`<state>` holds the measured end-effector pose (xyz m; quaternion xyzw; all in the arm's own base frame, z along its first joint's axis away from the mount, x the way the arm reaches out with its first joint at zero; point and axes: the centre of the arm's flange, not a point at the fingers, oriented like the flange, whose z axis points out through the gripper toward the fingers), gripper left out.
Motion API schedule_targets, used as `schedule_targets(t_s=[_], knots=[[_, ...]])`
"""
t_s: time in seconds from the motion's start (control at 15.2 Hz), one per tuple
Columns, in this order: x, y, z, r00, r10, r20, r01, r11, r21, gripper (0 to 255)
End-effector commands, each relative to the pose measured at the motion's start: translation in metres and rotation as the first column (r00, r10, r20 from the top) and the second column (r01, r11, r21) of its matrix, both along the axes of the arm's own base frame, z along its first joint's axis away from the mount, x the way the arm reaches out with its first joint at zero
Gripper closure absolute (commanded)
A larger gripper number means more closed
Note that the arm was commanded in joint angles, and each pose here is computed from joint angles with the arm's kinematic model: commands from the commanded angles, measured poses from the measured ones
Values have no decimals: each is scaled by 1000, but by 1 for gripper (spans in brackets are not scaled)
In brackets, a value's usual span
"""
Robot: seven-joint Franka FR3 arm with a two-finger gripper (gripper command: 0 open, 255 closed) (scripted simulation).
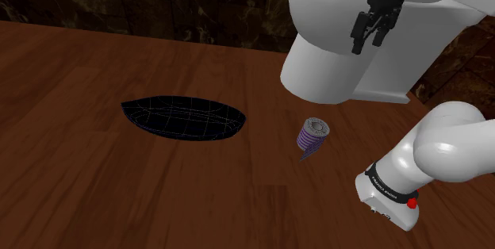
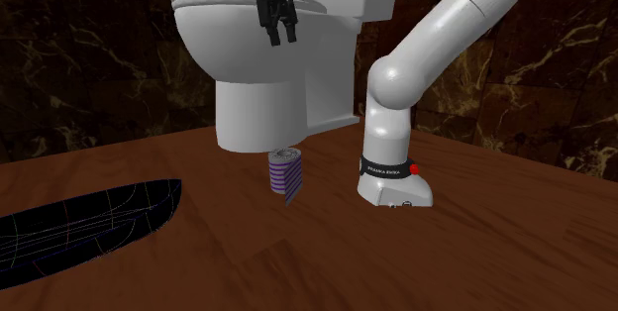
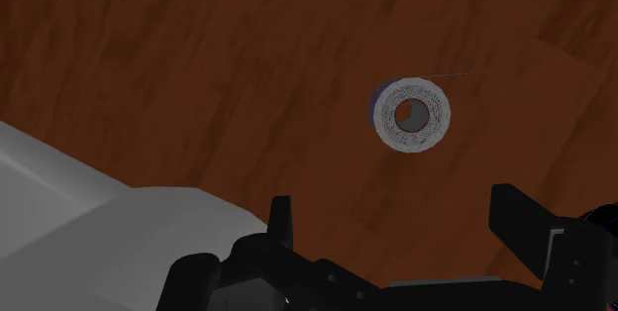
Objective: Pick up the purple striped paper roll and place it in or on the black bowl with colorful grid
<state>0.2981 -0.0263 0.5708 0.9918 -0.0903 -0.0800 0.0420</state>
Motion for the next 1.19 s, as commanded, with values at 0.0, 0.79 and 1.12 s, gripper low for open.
schedule_targets(t_s=[0.0,0.79,1.12], knots=[[0,0,0,1000,0,0,0,1000,0,0],[1,38,-150,862,501,78,-506,859,80,0],[-3,58,-211,730,673,121,-683,723,99,0]])
